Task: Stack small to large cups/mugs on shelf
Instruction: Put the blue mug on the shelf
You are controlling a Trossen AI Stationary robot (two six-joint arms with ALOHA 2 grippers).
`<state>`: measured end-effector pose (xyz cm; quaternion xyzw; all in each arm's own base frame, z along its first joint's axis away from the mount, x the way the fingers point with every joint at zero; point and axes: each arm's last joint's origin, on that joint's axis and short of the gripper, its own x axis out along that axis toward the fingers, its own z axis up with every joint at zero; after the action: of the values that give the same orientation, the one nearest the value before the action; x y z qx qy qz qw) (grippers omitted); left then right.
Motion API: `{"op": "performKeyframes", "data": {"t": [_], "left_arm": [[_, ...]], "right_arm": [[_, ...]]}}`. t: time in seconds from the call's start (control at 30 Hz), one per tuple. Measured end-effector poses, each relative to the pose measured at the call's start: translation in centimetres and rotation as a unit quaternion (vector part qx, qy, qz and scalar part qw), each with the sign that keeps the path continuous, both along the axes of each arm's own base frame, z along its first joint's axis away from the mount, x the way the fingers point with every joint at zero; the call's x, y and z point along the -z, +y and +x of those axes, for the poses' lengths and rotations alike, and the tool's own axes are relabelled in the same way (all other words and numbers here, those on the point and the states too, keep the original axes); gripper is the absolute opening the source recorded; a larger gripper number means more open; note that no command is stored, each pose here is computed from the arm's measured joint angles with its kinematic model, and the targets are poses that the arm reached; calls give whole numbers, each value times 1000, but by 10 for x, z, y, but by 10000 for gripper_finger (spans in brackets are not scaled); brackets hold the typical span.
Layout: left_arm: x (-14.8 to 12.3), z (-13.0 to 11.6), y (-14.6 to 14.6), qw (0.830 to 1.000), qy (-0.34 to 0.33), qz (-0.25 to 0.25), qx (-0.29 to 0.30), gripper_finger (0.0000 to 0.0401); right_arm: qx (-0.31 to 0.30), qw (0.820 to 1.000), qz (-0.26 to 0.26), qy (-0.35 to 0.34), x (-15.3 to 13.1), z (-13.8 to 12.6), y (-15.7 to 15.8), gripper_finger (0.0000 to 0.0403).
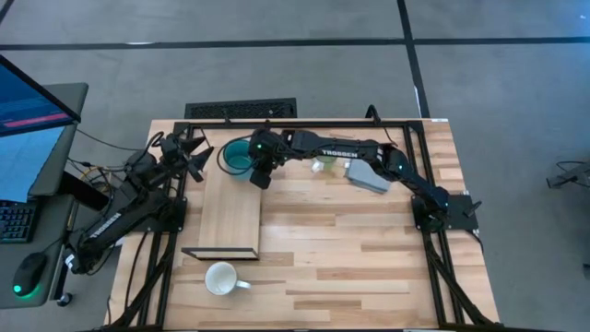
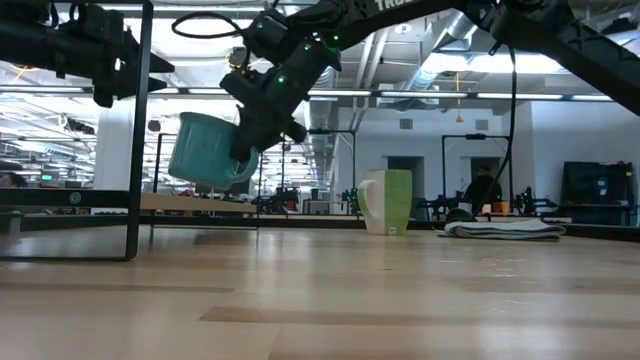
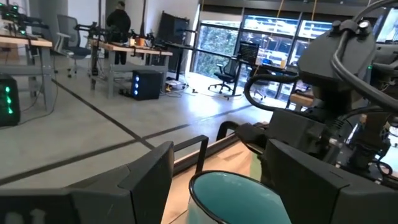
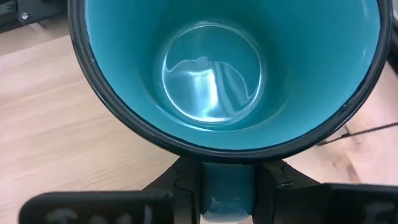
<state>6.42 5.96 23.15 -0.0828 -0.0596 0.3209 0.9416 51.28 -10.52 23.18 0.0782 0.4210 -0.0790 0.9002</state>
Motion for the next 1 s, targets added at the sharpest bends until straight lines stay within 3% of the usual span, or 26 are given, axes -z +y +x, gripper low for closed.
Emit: {"op": "performKeyframes", "data": {"t": [0.3, 1.0], "left_arm": [[0, 0, 0, 1000, 0, 1, 0, 248], [0, 0, 0, 1000, 0, 1, 0, 248]], "right_arm": [[-54, 998, -41, 5, 0, 0, 0, 98], [-55, 997, -46, 18, 10, -3, -6, 98]]}}
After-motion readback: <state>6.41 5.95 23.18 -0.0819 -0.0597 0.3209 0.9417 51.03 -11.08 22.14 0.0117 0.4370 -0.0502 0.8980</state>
